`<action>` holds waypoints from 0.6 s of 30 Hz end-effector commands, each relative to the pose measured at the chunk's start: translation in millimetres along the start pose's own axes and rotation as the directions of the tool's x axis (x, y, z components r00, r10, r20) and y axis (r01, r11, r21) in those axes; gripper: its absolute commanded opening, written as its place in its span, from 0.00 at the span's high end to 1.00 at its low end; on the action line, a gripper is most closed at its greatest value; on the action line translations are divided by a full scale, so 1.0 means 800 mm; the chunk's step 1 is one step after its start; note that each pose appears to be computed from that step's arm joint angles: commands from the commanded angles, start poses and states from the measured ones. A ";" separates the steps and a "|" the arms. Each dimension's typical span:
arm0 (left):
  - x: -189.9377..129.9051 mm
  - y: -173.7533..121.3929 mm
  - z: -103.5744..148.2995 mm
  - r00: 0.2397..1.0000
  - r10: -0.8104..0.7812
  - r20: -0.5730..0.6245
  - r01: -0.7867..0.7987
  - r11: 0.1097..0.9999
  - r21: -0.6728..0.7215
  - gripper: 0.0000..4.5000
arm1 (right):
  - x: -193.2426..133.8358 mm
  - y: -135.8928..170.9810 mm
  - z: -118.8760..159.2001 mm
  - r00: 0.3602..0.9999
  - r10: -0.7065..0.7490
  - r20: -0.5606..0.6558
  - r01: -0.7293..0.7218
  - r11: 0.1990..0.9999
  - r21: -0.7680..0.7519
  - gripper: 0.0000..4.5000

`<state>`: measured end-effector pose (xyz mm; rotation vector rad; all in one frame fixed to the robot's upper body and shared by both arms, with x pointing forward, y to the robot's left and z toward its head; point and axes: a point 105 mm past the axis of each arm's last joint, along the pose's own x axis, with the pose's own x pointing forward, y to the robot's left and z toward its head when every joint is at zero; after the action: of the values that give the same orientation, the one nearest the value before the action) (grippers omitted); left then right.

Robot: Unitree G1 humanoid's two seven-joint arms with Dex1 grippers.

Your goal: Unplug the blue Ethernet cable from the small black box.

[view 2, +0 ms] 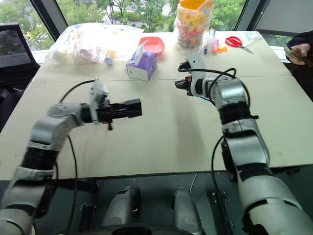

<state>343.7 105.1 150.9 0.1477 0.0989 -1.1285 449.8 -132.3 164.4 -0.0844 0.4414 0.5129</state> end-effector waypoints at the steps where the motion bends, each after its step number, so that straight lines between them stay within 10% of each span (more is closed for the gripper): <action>1: 0.017 0.012 0.003 0.996 0.089 0.030 -0.091 0.991 0.097 0.89 | -0.002 -0.014 0.016 0.997 -0.067 0.033 0.067 0.998 0.011 0.63; 6: 0.046 0.016 0.002 0.985 0.144 0.098 -0.155 0.982 0.111 0.89 | -0.019 -0.028 0.020 0.994 -0.100 0.048 0.097 0.994 0.056 0.04; 18: 0.078 0.026 -0.042 0.968 0.221 0.116 -0.234 0.966 0.113 0.89 | -0.101 0.010 -0.015 0.994 -0.015 0.108 0.001 0.991 0.133 0.02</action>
<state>388.4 62.6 105.0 0.1810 -0.0436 -0.9086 382.1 -169.1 158.6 0.0827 0.4658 0.4573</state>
